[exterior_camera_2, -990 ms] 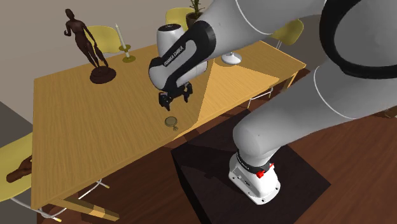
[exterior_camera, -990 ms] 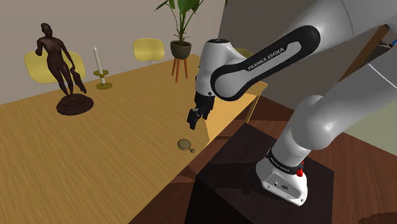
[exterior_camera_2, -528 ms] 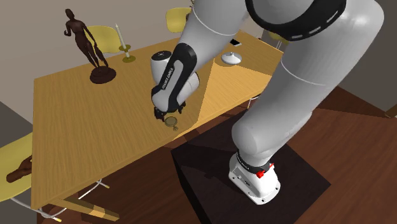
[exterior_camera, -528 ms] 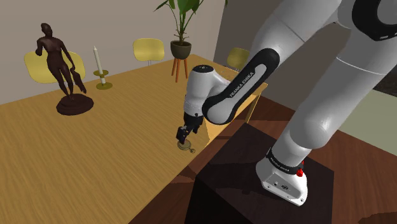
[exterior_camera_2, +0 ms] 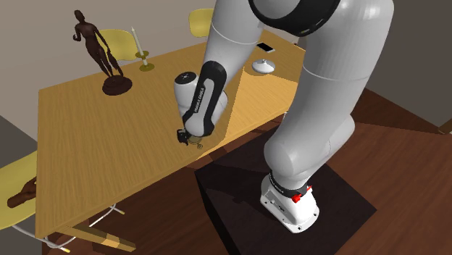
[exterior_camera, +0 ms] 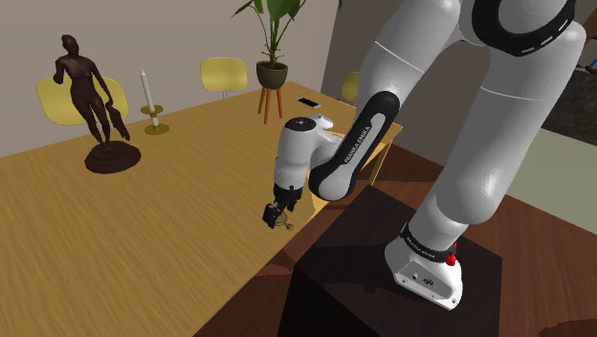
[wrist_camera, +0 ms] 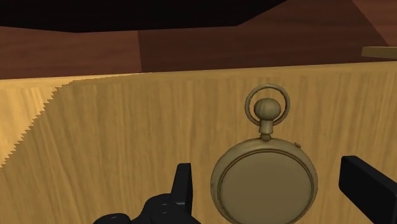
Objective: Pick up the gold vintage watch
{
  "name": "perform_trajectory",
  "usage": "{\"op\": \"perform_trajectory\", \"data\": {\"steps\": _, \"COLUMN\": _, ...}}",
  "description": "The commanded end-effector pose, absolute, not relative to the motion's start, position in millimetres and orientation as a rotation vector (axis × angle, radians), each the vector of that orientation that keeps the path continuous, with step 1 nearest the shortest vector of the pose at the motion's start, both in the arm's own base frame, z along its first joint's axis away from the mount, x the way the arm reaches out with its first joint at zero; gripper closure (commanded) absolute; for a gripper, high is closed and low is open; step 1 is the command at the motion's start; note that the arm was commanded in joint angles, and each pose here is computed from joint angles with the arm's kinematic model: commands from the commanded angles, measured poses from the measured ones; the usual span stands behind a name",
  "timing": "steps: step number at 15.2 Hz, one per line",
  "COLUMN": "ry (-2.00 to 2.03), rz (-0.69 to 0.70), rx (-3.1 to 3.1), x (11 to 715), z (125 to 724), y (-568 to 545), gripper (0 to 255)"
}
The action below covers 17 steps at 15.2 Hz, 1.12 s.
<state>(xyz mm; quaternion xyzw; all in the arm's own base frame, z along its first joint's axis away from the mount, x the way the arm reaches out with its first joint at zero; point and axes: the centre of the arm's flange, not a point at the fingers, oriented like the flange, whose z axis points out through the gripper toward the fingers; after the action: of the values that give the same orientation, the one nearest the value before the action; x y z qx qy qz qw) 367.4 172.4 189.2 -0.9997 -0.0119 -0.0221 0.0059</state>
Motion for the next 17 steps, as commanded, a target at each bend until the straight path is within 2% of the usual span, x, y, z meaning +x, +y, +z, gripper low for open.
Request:
{"op": "perform_trajectory", "data": {"steps": 1, "ry": -0.038, "rz": -0.07, "rx": -3.129, "x": 367, "z": 185, "y": 174, "gripper": 0}}
{"op": "perform_trajectory", "data": {"steps": 2, "ry": -0.038, "rz": -0.07, "rx": -3.129, "x": 367, "z": 185, "y": 174, "gripper": 255}}
{"op": "perform_trajectory", "data": {"steps": 11, "ry": -0.038, "rz": -0.07, "rx": -3.129, "x": 367, "z": 185, "y": 174, "gripper": 255}}
{"op": "perform_trajectory", "data": {"steps": 17, "ry": -0.038, "rz": -0.07, "rx": -3.129, "x": 367, "z": 217, "y": 174, "gripper": 255}}
